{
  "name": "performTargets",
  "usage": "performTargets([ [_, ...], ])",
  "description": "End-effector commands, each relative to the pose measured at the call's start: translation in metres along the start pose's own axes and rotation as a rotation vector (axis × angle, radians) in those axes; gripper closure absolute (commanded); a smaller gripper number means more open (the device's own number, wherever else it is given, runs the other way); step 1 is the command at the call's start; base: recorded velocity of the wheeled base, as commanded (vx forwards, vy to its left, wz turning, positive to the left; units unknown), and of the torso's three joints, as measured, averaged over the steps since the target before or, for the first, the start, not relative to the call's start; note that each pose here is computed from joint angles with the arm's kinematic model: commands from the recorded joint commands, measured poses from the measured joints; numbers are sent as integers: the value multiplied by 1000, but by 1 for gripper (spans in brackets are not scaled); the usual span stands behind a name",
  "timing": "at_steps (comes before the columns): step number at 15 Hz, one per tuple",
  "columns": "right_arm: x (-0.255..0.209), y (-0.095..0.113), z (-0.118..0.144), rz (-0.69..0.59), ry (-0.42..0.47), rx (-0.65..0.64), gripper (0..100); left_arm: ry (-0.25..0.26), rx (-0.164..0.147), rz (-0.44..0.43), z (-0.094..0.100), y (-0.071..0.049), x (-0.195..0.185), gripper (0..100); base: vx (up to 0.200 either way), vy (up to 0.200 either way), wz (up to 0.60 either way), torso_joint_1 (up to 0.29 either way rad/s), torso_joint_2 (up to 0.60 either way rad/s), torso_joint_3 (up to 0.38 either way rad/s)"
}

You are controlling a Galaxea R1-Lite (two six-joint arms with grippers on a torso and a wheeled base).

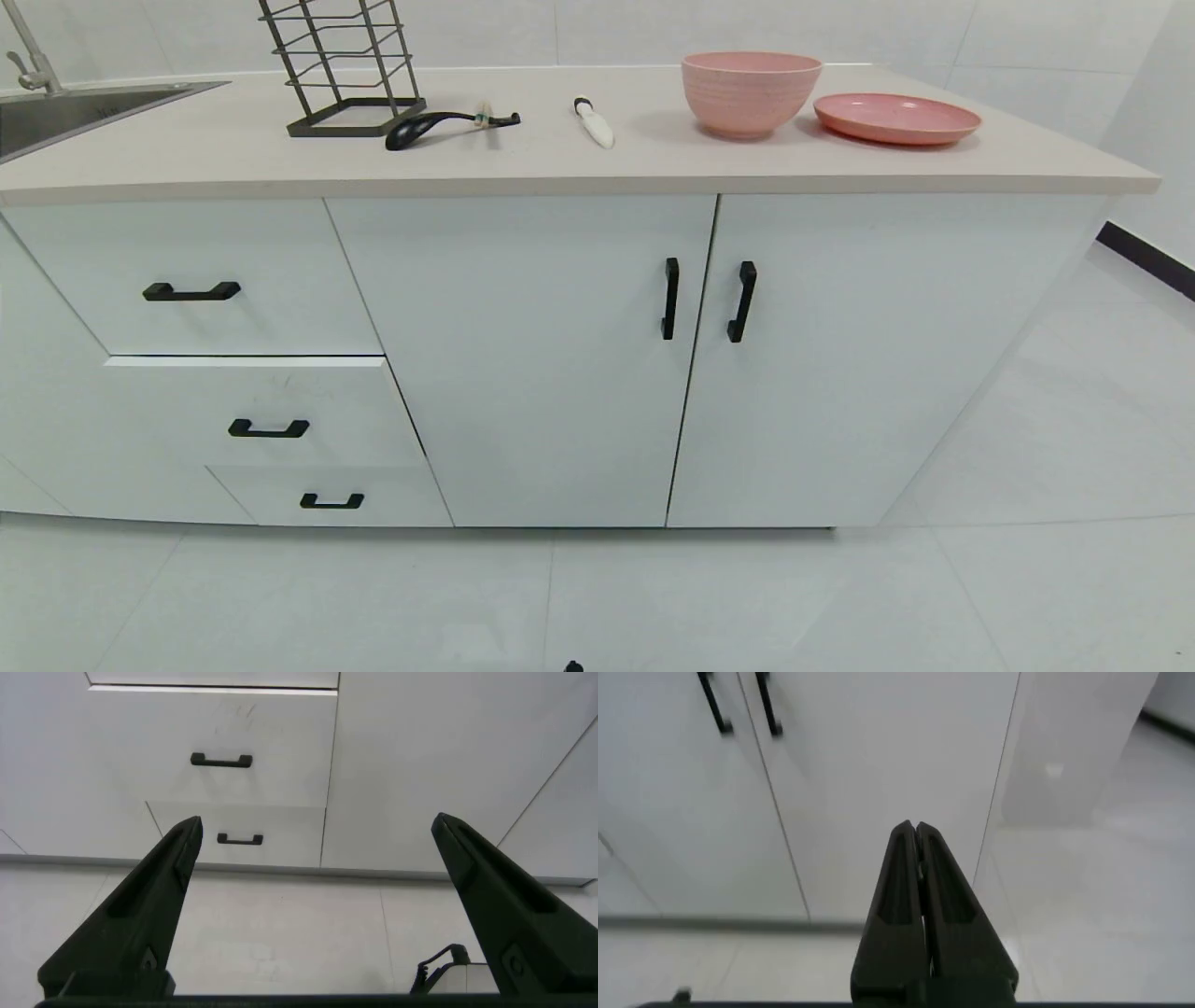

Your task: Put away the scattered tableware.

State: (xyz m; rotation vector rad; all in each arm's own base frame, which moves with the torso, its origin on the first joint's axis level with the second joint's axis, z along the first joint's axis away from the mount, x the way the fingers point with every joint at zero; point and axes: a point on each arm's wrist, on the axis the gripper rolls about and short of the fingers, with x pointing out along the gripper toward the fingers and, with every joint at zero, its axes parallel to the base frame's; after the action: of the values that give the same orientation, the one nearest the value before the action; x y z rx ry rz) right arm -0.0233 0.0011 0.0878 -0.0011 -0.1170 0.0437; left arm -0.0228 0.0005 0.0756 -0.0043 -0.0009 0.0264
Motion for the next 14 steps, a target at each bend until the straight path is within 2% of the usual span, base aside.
performTargets([
  [1, 0, 0, 7, 6, -67, -2, 100, 2, 1, 1, 0, 0, 0, 0, 0, 0, 0, 0, 0, 0],
  [5, -3, 4, 26, 153, -133, -13, 100, 1, -2, 3, 0, 0, 0, 0, 0, 0, 0, 0, 0, 0],
  [7, 7, 4, 48, 266, -47, -4, 100, 2, -2, -2, 0, 0, 0, 0, 0, 0, 0, 0, 0, 0],
  [9, 21, 3, 60, 333, 24, 10, 100, 2, -2, -2, 0, 0, 0, 0, 0, 0, 0, 0, 0, 0],
  [12, 48, 5, 76, 381, 115, 21, 100, 2, -2, 0, 0, 0, 0, 0, 0, 0, 0, 0, 0, 0],
  [14, 67, 8, 82, 398, 125, 20, 100, 2, -3, -2, 0, 0, 0, 0, 0, 0, 0, 0, 0, 0],
])
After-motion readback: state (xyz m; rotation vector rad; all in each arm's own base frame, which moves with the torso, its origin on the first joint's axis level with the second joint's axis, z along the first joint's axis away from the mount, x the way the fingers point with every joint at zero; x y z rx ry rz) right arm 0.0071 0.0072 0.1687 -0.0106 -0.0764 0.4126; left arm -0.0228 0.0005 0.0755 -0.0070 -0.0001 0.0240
